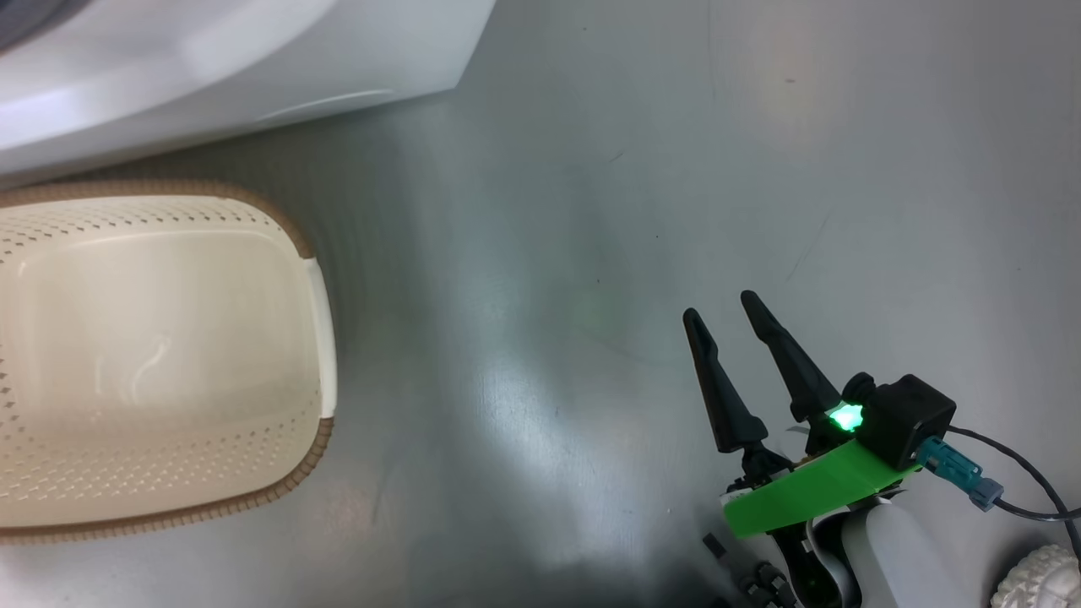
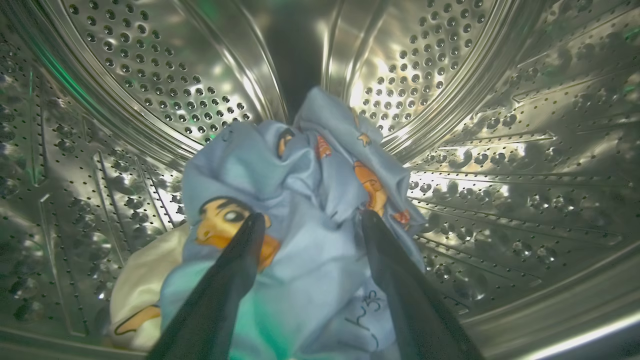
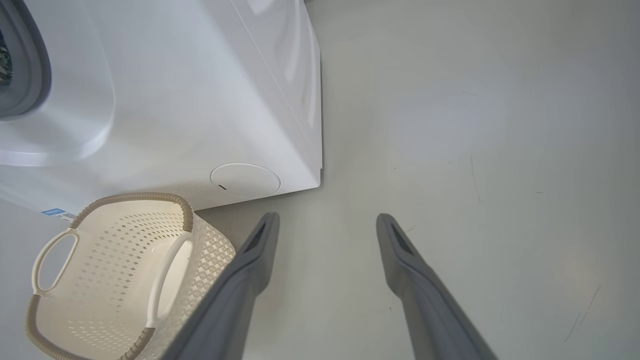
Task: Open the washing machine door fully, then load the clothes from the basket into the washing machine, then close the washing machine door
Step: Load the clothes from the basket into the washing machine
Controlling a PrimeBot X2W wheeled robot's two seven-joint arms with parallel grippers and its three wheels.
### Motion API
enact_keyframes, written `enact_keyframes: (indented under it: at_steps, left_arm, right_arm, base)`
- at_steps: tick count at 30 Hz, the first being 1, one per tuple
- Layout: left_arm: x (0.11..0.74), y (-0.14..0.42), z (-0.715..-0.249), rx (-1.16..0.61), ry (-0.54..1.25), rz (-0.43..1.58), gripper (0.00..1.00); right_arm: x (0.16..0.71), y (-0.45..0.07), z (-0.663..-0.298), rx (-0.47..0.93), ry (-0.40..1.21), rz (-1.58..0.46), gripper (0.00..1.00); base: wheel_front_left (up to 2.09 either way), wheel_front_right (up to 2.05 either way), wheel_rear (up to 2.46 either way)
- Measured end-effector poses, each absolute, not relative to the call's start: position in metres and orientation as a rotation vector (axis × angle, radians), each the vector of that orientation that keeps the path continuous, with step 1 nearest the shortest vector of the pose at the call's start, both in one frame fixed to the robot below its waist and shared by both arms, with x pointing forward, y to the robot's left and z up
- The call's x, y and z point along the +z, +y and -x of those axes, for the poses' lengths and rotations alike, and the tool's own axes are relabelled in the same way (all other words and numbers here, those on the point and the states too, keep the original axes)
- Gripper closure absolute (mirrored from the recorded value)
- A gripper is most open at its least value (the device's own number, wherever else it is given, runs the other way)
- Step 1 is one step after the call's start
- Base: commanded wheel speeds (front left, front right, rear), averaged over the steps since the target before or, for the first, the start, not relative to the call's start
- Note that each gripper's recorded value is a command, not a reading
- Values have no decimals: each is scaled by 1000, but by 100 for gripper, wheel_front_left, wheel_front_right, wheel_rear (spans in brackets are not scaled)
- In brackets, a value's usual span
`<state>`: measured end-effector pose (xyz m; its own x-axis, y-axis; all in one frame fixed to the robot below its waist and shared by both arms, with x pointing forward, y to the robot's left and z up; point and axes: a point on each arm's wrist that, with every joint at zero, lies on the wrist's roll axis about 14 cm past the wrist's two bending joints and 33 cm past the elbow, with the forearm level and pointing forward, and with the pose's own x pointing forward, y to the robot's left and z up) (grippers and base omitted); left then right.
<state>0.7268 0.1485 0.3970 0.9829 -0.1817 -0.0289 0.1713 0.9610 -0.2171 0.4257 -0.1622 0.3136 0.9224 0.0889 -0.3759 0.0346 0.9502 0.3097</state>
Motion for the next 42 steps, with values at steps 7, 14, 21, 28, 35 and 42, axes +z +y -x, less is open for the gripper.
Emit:
enact_keyframes:
  at_steps: [7, 14, 21, 28, 35, 42]
  left_arm:
    - [405, 150, -725, -187, 66, 207, 0]
    - [419, 148, -724, -195, 57, 208, 0]
    - [430, 144, -714, -206, 52, 215, 0]
    - [438, 147, -693, -205, 50, 225, 0]
    - [451, 156, -671, -205, 28, 176, 0]
    - [468, 160, -629, -211, -3, 150, 0]
  right_arm:
    - [322, -162, -426, 33, 379, -317, 0]
    - [330, -161, -428, 36, 360, -320, 0]
    - [342, -165, -431, 32, 327, -317, 0]
    - [356, -168, -438, 27, 283, -314, 0]
    - [371, -168, -444, 36, 242, -310, 0]
    - [398, -163, -444, 69, 180, -273, 0]
  base:
    - [0, 0, 0]
    - [0, 0, 0]
    - [0, 0, 0]
    - [0, 0, 0]
    - [0, 0, 0]
    - [0, 0, 0]
